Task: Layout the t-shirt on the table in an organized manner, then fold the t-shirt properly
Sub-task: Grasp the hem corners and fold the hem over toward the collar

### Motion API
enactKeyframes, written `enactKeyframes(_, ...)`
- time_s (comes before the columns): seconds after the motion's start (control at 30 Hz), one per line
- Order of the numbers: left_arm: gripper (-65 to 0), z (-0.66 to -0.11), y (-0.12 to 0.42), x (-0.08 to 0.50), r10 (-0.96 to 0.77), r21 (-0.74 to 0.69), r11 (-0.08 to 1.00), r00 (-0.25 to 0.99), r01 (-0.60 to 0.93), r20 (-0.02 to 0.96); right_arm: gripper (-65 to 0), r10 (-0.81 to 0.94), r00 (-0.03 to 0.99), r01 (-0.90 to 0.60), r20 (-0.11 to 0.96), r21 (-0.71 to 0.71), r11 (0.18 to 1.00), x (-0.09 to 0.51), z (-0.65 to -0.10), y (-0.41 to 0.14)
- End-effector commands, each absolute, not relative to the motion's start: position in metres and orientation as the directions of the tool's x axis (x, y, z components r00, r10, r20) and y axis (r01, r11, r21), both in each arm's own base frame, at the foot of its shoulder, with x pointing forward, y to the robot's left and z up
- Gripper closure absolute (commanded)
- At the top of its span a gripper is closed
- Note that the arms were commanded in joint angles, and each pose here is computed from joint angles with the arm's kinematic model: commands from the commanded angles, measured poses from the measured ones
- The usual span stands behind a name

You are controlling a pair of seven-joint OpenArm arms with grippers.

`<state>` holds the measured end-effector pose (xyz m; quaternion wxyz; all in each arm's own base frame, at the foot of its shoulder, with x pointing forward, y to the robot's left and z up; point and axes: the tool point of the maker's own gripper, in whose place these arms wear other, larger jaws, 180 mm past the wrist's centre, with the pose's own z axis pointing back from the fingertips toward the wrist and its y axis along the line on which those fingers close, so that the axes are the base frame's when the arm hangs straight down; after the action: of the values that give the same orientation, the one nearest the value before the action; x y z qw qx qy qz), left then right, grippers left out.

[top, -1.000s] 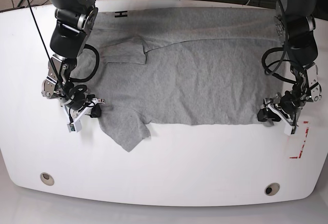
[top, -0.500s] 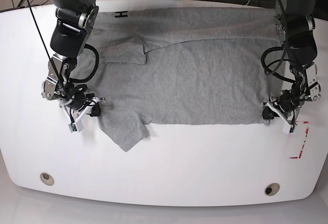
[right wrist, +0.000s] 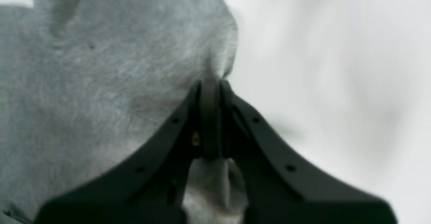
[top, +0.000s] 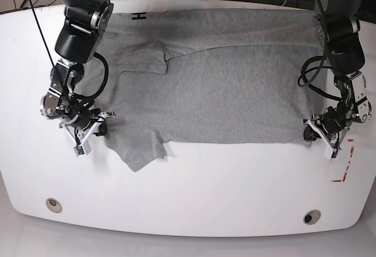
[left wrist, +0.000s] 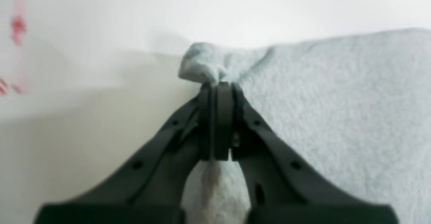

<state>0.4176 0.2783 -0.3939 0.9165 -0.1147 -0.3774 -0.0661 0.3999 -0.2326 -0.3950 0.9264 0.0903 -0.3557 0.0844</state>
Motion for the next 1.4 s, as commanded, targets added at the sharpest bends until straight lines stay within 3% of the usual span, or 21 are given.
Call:
enactKeyframes(0.0,0.0,-0.375,0.289,0.424,-0.063,-0.116,0.969,0.678,0.216,0.732,0.0,0.113,0.687,-0.218,0.718,0.055,0.974,0.411,-0.368,-0.245)
enactKeyframes(0.5,0.0,-0.351,0.293,0.387,-0.276,0.091,0.951,0.678,0.296,0.681,0.0,0.231,0.679,-0.228,0.697,-0.099,0.969,0.379,-0.345,-0.258)
enactKeyframes(0.73,0.0,-0.339,0.309,0.36,-0.307,0.165,0.95,0.691,0.266,0.655,0.0,0.291,0.692,-0.234,0.661,-0.176,0.956,0.356,-0.334,-0.263)
enactKeyframes(1.37,0.0,-0.355,0.318,0.287,-0.378,0.243,0.925,0.755,0.291,0.536,0.0,0.385,0.735,-0.268,0.558,-0.282,0.921,0.287,-0.335,-0.262)
